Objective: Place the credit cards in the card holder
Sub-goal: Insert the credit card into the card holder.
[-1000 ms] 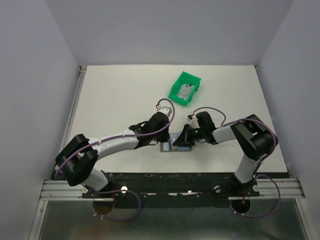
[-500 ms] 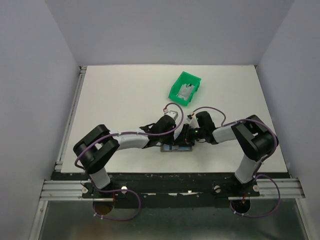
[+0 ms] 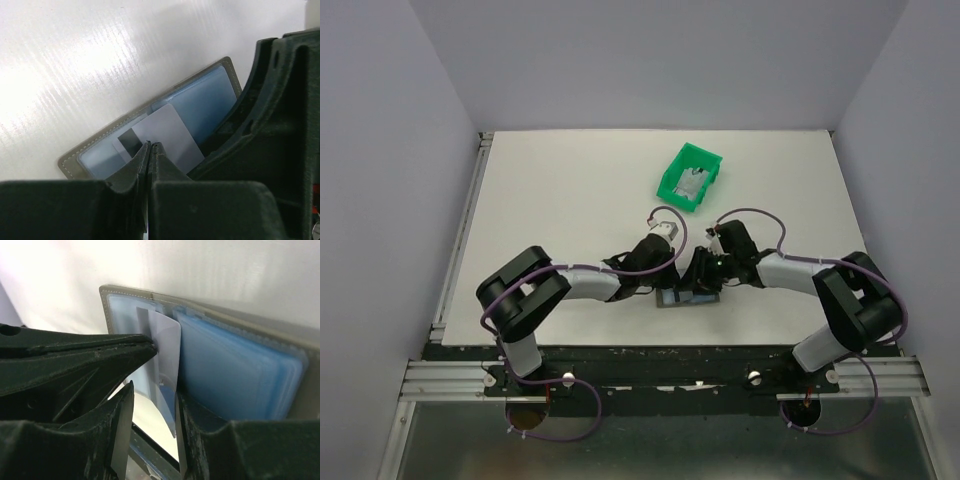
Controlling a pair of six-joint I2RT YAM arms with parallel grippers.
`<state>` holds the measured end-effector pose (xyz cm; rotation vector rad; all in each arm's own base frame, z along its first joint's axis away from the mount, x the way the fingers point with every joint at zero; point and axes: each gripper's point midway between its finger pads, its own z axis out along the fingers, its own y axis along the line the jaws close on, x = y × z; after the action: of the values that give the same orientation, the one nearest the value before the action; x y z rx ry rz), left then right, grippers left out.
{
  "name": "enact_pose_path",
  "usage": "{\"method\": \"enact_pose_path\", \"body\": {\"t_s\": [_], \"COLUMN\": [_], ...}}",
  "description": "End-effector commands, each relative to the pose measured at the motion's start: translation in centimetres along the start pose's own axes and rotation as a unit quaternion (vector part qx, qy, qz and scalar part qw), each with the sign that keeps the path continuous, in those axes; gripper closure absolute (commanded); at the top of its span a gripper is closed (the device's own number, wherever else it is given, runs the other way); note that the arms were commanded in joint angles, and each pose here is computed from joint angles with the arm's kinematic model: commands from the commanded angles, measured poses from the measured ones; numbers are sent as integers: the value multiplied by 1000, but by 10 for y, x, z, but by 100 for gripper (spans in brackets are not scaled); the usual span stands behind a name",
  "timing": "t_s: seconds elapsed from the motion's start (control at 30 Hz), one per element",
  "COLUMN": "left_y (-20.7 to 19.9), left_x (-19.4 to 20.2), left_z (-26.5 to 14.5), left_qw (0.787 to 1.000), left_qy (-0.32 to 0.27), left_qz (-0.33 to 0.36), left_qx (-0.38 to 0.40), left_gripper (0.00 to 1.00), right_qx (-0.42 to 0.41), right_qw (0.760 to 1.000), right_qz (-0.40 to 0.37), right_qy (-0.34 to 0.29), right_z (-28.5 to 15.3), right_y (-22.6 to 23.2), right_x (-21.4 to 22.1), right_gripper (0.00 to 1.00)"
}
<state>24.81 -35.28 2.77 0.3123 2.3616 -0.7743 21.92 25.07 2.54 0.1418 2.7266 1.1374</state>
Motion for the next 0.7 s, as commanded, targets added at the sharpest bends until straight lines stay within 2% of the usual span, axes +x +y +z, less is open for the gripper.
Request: {"method": "enact_pose_path", "body": {"t_s": [0.0, 0.4, 0.67], "left_y": [51, 49, 44], "left_x": [80, 87, 82], "left_z": [-2, 0, -1], "left_qw": [991, 990, 991], "left_qy": [114, 130, 125], "left_qz": [-1, -5, 3], "left_qx": [-71, -61, -54], "left_gripper": [91, 91, 91], "right_qx": [92, 139, 129], "right_qw": [996, 989, 987], "right_qz": [-11, -18, -59], "right_qy": [-14, -51, -70], "right_z": [-17, -40, -40], "right_y": [-24, -28, -23], "right_x": [0, -9, -20], "right_gripper": [54, 53, 60]}}
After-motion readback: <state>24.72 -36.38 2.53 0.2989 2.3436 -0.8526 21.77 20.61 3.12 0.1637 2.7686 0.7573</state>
